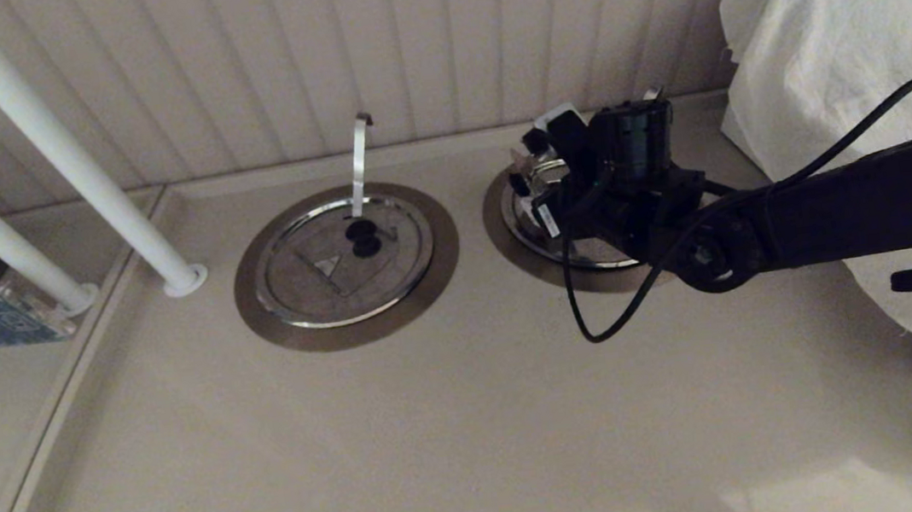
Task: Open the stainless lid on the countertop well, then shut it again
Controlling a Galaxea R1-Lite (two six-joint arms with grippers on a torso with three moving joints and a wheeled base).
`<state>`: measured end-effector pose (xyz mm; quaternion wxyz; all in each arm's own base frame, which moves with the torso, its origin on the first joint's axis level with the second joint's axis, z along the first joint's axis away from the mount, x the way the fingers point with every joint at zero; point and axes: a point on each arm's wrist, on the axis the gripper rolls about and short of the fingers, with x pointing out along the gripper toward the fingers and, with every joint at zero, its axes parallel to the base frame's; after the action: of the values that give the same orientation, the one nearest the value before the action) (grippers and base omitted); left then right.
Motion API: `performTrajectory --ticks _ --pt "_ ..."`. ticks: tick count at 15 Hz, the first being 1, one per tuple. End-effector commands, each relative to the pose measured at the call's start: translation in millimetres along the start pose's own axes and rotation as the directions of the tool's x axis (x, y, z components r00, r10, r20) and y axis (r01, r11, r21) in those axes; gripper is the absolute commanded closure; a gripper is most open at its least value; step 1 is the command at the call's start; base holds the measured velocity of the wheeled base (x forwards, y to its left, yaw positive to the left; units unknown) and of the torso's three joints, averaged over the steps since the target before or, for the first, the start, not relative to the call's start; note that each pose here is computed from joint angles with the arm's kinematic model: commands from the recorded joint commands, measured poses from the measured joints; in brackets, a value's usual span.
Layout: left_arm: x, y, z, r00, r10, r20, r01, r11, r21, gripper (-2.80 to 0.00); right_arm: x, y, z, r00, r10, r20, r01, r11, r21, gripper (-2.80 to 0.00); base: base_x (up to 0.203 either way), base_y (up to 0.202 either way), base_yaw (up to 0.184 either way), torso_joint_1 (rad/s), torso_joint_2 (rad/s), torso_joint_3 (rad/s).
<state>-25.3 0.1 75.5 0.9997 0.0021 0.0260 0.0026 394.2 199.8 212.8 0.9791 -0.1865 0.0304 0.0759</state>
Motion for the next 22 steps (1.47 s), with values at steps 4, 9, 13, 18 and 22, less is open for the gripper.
performTrajectory --ticks 4,9,13,18,22 --pt "0 0.0 0 1.0 0.001 0.0 -0.001 1.0 0.0 0.0 -10 -48 19 0.994 -0.102 0.049 0.101 0.994 0.034 -2.8 0.0 0.0 0.0 0.0 0.0 0.0" --pt "0 0.0 0 1.0 0.001 0.0 -0.001 1.0 0.0 0.0 -27 -83 34 0.981 -0.175 0.083 0.17 0.983 0.063 -2.8 0.0 0.0 0.0 0.0 0.0 0.0" --pt "0 0.0 0 1.0 0.001 0.001 -0.001 1.0 0.0 0.0 -34 -87 41 0.979 -0.176 0.1 0.164 0.98 0.113 -2.8 0.0 0.0 0.0 0.0 0.0 0.0" --pt "0 0.0 0 1.0 0.001 0.0 -0.001 1.0 0.0 0.0 -69 -95 55 0.985 -0.148 0.088 0.13 0.975 0.178 0.0 0.0 0.0 0.0 0.0 0.0 0.0" --pt "0 0.0 0 1.0 0.001 0.0 -0.001 1.0 0.0 0.0 -135 -119 64 0.992 -0.124 -0.004 0.122 0.976 0.178 0.0 0.0 0.0 0.0 0.0 0.0 0.0"
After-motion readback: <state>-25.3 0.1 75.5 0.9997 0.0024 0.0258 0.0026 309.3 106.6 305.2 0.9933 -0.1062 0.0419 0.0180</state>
